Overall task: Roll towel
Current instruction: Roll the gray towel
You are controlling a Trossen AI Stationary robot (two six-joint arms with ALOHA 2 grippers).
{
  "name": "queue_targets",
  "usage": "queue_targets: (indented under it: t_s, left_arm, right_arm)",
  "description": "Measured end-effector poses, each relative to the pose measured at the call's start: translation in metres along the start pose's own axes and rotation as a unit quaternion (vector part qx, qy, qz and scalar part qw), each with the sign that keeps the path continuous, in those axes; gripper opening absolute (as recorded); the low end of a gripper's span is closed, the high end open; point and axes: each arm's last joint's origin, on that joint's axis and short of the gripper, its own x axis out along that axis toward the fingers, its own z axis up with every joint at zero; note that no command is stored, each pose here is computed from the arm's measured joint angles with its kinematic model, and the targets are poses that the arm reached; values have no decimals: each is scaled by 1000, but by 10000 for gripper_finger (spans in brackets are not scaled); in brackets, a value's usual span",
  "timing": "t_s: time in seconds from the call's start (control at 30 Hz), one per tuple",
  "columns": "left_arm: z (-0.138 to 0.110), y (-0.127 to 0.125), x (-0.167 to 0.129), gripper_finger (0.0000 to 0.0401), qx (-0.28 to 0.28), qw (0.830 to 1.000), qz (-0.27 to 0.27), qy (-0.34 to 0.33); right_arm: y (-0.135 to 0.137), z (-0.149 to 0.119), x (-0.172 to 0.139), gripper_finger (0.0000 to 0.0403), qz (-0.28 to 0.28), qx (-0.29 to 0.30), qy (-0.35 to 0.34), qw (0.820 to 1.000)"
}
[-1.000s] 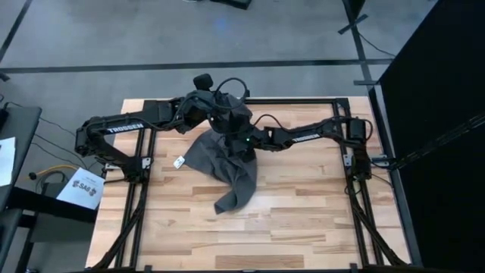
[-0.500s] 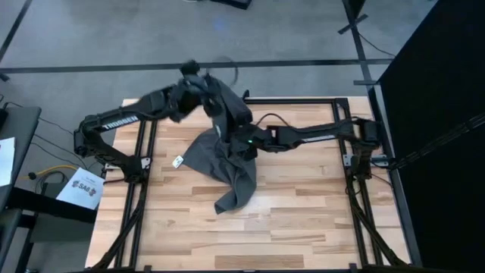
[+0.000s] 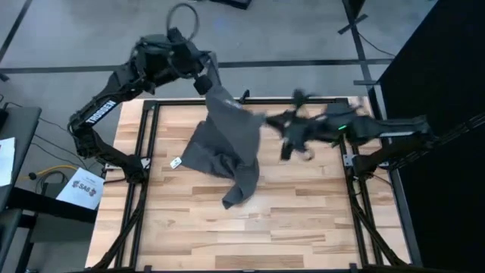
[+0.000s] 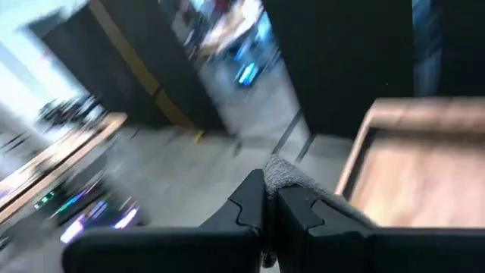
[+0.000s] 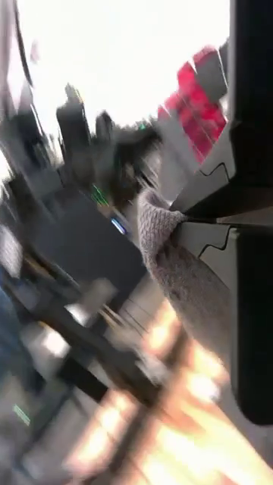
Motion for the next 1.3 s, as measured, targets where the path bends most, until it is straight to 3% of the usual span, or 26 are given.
queue_targets:
  t_s: [0.1, 0.3, 0.4, 0.53, 0.73, 0.93, 1.07, 1.13, 1.3]
  left_arm:
    - [19, 7, -3, 0, -28, 995, -24, -91]
    - [54, 25, -25, 0, -53, 967, 27, -247]
    - [68, 34, -42, 0, -62, 954, 43, -291]
    - [82, 40, -63, 0, -58, 943, 51, -324]
    - [91, 47, -90, 0, -53, 942, 50, -326]
    - [89, 48, -100, 0, -38, 955, 46, -289]
    - [91, 51, -111, 0, -39, 953, 47, -297]
    - [92, 47, -118, 0, -33, 952, 25, -304]
    - [98, 27, -131, 0, -10, 931, -103, -349]
  right_arm:
    - [-35, 12, -17, 0, -59, 17, -30, 998]
    - [-102, 35, -33, 0, -170, 30, -57, 983]
    - [-125, 45, -35, 0, -209, 31, -65, 975]
    - [-140, 56, -37, 0, -217, 16, -63, 974]
    - [-152, 69, -36, 0, -218, -10, -57, 974]
    - [-142, 70, -28, 0, -171, -24, -32, 984]
    - [-136, 81, -35, 0, -164, -43, -52, 984]
    - [-133, 87, -40, 0, -162, -55, -58, 984]
    - [-118, 102, -46, 0, -142, -90, -70, 983]
